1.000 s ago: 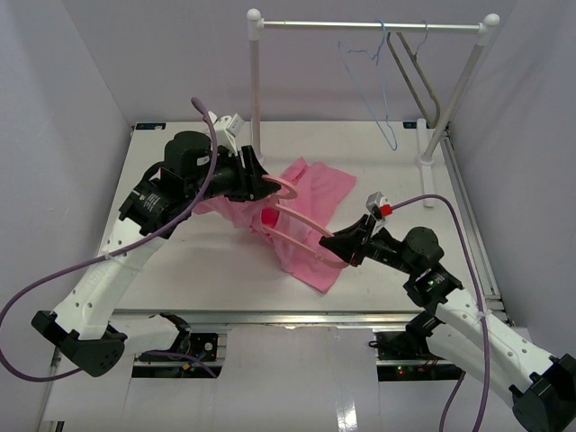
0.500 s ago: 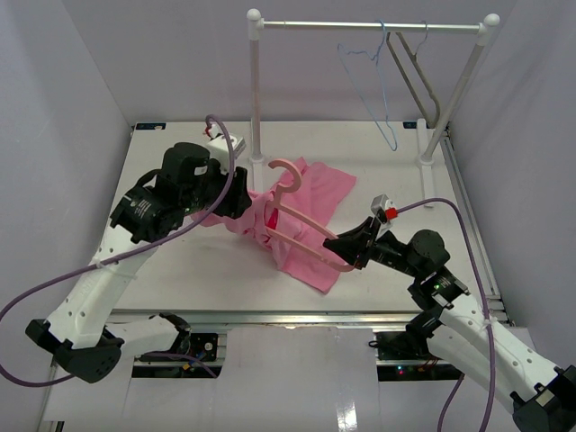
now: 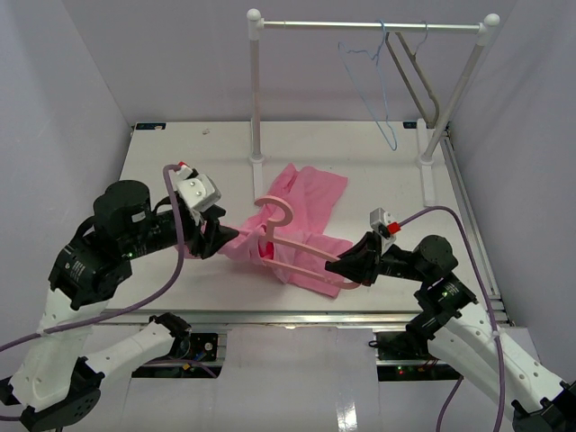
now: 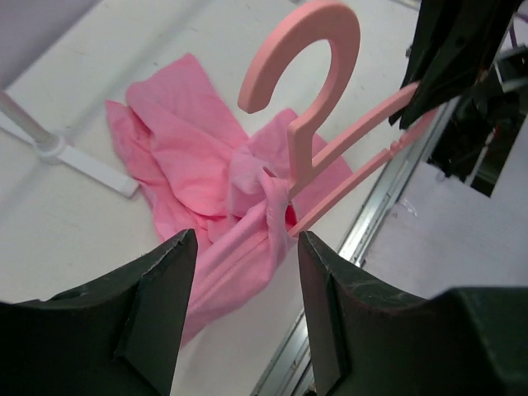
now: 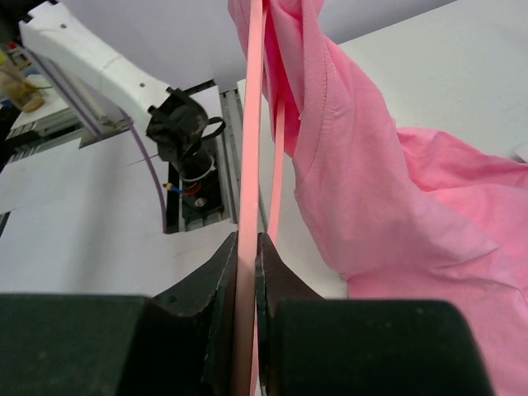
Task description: Place the t-shirt on the hanger
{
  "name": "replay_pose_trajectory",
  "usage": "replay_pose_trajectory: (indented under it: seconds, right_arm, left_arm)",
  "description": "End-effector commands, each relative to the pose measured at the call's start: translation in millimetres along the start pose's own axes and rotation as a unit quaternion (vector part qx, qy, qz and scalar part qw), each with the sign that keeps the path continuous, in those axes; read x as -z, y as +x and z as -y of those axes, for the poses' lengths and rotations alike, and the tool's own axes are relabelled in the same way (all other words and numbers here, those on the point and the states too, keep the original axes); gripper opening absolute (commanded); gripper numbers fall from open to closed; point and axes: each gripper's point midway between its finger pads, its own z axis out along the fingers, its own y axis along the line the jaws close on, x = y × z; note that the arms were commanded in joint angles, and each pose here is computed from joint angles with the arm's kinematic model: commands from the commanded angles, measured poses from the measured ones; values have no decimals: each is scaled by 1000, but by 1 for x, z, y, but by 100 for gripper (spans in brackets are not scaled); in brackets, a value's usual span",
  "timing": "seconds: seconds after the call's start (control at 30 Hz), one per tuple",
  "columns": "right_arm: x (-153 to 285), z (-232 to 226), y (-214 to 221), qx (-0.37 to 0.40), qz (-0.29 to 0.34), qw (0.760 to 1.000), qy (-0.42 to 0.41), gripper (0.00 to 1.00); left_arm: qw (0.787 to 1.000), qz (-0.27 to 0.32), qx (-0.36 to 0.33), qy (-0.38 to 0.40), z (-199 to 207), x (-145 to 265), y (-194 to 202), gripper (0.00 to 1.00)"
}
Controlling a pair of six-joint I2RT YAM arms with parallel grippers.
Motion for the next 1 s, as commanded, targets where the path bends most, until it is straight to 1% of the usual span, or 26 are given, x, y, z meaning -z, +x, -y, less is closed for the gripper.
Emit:
replay_pose_trajectory:
  seconds: [0.0,0.17,0.37,0.47,0.57,0.67,0.7,0.73,0.77,0.8,0.83,0.93,0.97]
  right_arm:
    - [5,-34,-28,62,18,995,-74,8]
    - [8,-39,-38,77,25,994,-72,8]
    - [7,-39,-44,86,12,994,-68,8]
    - [5,-34,-44,83,8,995,-63,8]
    - [2,-35,-48,86,9,994,-68,8]
    - [0,-35,-55,91,10,993,-72,8]
    - [-1,-35,-58,92,9,993,-74,8]
    - [-3,-35,-60,93,9,993,-75,8]
    - [-4,-35,-61,94,8,993,-78,8]
    - [-5,-34,-63,93,5,993,-77,8]
    - [-7,-32,-64,94,2,993,-76,8]
    - [-11,-25,-64,91,-5,993,-68,8]
    - [-12,-23,-64,93,-6,994,-65,8]
  left_arm:
    - [992,-78,12,103,29,-21,48,63]
    - [987,-106,15,120,33,-29,73,63]
    - [978,-71,-3,194,58,-18,62,64]
    - [974,-70,0,213,65,-17,64,64]
    - [969,-89,8,232,69,-21,76,62]
    - [962,-99,15,254,74,-26,84,56]
    - [959,-103,20,263,76,-28,86,46]
    - [956,-106,24,273,78,-29,87,30]
    - [954,-106,23,281,80,-30,87,7]
    - [952,-107,23,285,80,-30,87,1]
    - [951,-105,21,289,81,-30,86,0]
    - [950,-82,5,301,84,-26,75,0]
    - [953,-64,-10,295,84,-23,68,0]
